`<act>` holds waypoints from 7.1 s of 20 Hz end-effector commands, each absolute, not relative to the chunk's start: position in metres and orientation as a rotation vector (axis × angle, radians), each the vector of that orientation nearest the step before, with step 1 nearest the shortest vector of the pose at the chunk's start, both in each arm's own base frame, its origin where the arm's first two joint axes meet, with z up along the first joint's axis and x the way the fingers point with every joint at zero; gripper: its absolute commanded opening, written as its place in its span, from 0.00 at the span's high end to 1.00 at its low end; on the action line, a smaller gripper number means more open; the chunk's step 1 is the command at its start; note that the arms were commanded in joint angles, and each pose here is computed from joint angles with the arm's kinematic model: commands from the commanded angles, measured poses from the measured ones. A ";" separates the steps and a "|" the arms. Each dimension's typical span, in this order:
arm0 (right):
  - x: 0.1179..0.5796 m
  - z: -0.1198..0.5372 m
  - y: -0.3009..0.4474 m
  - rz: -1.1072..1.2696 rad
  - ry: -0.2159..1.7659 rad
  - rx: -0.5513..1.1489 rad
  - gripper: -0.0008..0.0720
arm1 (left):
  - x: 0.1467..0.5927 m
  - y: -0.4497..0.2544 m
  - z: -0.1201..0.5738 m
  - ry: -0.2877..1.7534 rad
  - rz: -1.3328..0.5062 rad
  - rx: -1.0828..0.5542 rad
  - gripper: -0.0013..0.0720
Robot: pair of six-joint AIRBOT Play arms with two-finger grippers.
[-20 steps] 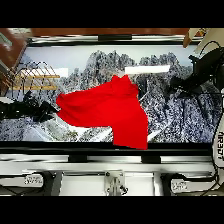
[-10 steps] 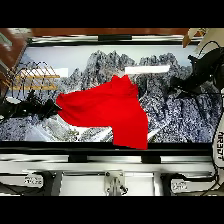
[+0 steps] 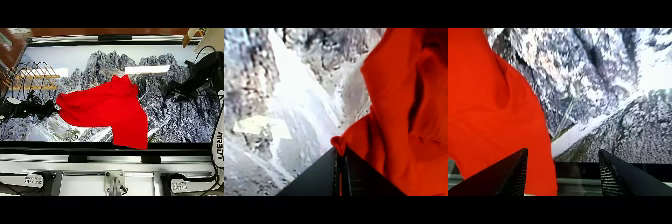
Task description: Fold the shirts.
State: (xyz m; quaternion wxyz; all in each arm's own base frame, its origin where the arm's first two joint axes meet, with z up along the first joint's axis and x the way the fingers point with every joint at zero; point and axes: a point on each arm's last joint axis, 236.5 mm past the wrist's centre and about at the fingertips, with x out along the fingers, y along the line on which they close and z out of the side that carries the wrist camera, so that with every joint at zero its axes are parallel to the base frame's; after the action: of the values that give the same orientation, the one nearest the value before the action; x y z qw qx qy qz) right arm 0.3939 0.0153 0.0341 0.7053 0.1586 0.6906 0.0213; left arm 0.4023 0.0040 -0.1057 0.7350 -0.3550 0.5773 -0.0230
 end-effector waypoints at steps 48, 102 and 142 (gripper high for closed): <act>0.218 0.536 0.038 0.161 -0.130 -0.046 0.91 | 0.189 -0.018 0.530 -0.189 -0.023 -0.043 0.94; 0.410 0.022 0.011 0.045 1.407 0.296 0.15 | 0.304 -0.038 -0.106 1.562 -0.302 -0.768 0.08; 0.429 0.026 0.070 0.336 1.210 0.387 0.92 | 0.389 -0.018 0.054 1.180 -0.394 -0.504 0.94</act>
State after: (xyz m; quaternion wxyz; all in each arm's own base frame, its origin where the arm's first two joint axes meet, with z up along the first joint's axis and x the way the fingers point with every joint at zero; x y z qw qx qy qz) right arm 0.3990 0.0665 -0.0467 0.7175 0.2094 0.6541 0.1162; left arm 0.3612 -0.0263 -0.0087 0.7236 -0.2747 0.6093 -0.1723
